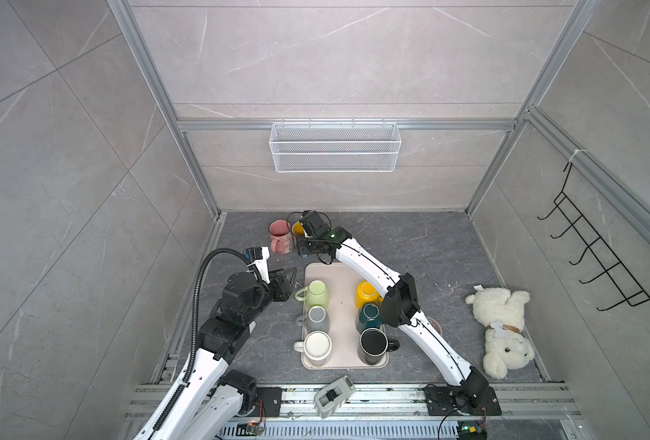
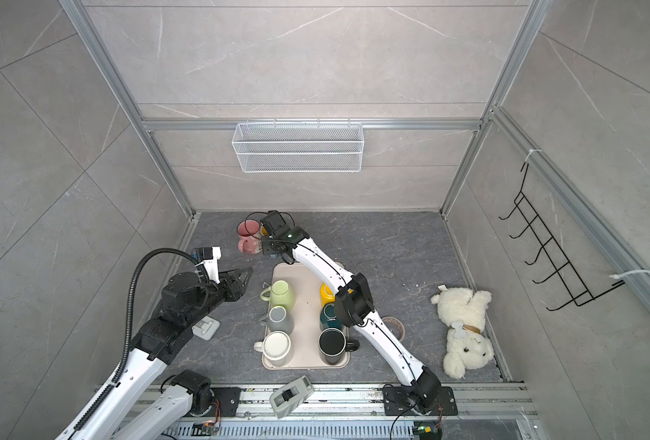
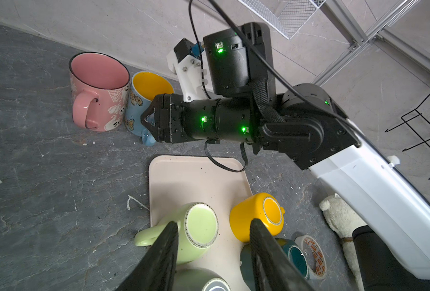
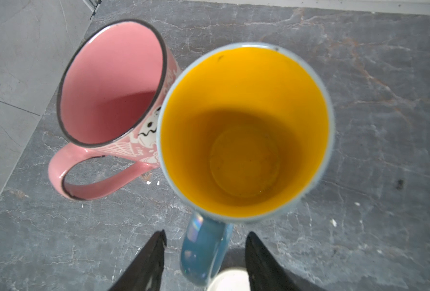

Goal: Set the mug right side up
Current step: 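Open the right gripper to release the blue mug's handle, then withdraw the right gripper over the yellow mug while the left moves to the green mug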

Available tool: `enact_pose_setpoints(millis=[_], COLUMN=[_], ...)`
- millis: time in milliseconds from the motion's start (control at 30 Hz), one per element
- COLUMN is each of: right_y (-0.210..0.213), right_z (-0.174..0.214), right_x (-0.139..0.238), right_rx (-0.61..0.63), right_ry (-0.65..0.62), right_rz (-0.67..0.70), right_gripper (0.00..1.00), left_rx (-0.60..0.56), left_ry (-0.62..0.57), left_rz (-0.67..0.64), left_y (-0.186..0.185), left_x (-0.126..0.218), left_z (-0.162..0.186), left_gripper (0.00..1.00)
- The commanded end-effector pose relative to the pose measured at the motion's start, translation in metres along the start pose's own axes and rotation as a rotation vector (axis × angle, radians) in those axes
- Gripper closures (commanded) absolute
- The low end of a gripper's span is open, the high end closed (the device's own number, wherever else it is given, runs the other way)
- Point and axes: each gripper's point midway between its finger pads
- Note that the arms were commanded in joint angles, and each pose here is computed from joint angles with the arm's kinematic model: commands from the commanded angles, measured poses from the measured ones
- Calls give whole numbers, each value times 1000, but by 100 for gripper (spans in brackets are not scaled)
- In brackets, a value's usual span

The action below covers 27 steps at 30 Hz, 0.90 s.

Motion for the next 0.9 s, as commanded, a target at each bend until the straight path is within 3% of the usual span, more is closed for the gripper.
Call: enact_pose_setpoints(millis=[0,333,867], right_y=[8,-7,-58], right_z=[-32,-28,-1], right_x=[50,100,205], right_rx=[17,30,-156], right_ry=[-62,-27,-187], right_rz=[2,71,65], right_gripper=[41,36,34], left_rx=[24,146,733], left_ry=[-15,40,137], left_rz=[-7,-99,-226], left_y=[-2,14,36], left_x=[5,-6,-46], left_z=[-7,1,34], left_gripper=[50,48,49])
Point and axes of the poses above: each gripper's point midway between its finger pads, its own x axis back along the fingers, its own y axis along the line the jaws close on, z = x × y, and after that the axes turned 5 degrees about x, right-handed
